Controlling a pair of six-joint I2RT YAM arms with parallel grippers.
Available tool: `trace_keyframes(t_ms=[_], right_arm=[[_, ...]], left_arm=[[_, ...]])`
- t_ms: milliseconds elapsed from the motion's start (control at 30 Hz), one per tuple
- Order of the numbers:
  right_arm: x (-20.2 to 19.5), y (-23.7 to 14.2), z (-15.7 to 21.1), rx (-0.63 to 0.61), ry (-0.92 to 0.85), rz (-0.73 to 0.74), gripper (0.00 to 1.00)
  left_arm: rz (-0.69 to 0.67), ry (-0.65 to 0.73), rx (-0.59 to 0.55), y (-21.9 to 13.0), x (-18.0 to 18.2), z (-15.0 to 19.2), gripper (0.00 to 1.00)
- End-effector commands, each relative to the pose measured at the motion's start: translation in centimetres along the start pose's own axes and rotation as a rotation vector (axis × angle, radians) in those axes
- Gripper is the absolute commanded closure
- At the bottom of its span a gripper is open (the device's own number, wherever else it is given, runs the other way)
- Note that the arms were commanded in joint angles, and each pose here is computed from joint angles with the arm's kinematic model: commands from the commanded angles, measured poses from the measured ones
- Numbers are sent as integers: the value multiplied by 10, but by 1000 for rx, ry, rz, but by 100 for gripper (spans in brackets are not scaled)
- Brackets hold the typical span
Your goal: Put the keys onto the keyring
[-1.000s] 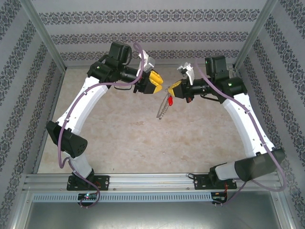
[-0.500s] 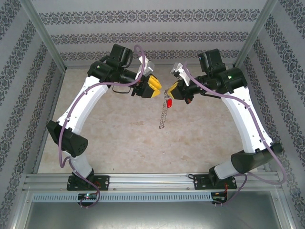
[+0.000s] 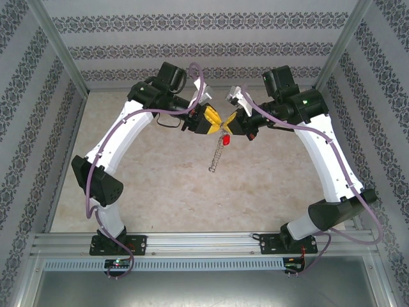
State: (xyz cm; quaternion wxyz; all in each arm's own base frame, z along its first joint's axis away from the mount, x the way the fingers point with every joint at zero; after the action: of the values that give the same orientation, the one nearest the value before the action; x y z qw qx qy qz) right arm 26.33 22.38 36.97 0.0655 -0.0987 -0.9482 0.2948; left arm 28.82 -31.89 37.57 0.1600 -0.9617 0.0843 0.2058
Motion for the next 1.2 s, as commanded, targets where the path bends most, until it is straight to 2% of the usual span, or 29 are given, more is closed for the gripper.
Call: trace_keyframes(t_ms=[0, 300, 467, 600, 733, 867, 933, 1067, 1167], right_arm=[[5, -2, -9, -21, -47, -11, 100], [5, -2, -9, -22, -47, -8, 100], [4, -2, -9, -25, -47, -5, 100], [4, -3, -10, -27, -51, -2, 100], [4, -2, -10, -28, -50, -1, 100], [4, -3, -11, -33, -52, 4, 100], [2, -5, -13, -42, -51, 21, 100], [-11, -20, -18, -124, 3, 115, 67], [-19, -38, -18, -238, 78, 203, 58]], left_arm=[[50, 24, -3, 3, -13, -5, 67], [65, 17, 8, 11, -11, -2, 68], [71, 22, 11, 14, -13, -3, 75], [72, 16, 18, 16, -11, -1, 76], [77, 15, 23, 19, -11, 0, 83], [81, 23, 21, 21, -11, -1, 99], [81, 30, 14, 21, -11, -3, 100], [72, 43, -5, 20, -10, -9, 100], [67, 59, -25, 19, -11, -14, 100]])
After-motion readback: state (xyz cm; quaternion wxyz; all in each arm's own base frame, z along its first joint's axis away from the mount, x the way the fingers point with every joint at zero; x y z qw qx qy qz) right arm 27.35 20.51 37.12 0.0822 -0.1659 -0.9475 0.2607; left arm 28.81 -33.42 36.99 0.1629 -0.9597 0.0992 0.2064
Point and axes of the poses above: each hand's point on the last joint's axis, 136 mm out from that joint toward the fingers, its own y axis out along the fingers, its own x axis along the line the jaws close on, z = x × y, the point moved 1 cm from there along -y, back along the fingers, and after that the axes turned 9 degrees about -y, right-handed, at the moved point
